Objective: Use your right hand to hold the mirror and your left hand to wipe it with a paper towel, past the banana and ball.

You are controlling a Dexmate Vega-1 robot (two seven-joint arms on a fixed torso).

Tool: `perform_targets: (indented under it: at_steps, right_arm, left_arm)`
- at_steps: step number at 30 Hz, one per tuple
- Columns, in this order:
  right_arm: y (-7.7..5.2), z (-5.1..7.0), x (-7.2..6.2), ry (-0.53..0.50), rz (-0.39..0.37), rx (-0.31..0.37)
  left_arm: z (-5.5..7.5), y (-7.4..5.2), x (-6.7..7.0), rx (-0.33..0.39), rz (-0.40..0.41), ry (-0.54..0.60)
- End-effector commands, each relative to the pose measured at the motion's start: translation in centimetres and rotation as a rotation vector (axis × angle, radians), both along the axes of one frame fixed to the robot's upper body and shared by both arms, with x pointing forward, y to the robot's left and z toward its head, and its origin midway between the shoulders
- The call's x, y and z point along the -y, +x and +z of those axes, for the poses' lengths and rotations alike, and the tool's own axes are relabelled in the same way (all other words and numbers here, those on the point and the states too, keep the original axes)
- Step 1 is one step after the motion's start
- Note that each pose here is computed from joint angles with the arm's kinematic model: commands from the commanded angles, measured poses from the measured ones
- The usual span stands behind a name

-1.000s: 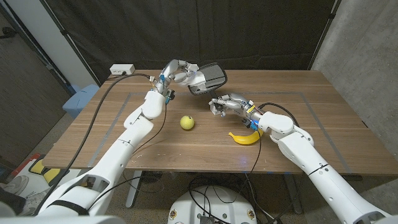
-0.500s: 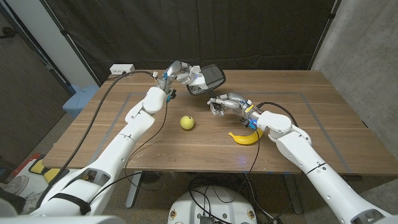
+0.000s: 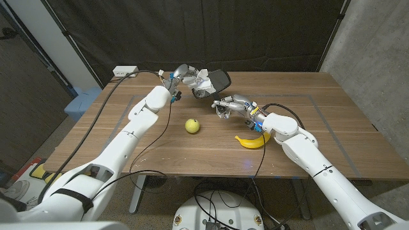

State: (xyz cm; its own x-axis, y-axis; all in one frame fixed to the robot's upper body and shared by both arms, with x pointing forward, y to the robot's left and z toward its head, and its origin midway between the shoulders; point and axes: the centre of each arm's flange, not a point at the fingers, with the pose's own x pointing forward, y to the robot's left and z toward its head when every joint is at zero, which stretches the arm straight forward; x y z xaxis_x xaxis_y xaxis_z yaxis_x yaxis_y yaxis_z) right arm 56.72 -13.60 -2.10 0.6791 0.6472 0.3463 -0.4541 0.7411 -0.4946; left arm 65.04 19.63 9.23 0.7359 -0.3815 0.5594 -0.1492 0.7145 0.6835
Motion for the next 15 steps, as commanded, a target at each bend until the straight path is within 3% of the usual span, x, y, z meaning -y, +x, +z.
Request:
perform_targets:
  at_steps: [1, 8, 15]
  right_arm:
    - [0.8, 0.1, -0.1, 0.007, -0.012, -0.004]
    - [1.5, 0.1, 0.1, 0.022, -0.025, -0.014]
    - [1.9, 0.2, 0.2, 0.038, -0.035, -0.018]
  left_arm:
    - [0.3, 0.6, 0.8, -0.098, -0.101, 0.02]
    - [0.7, 0.4, 1.5, -0.195, -0.215, 0.082]
    - [1.1, -0.6, 2.2, -0.186, -0.185, 0.223]
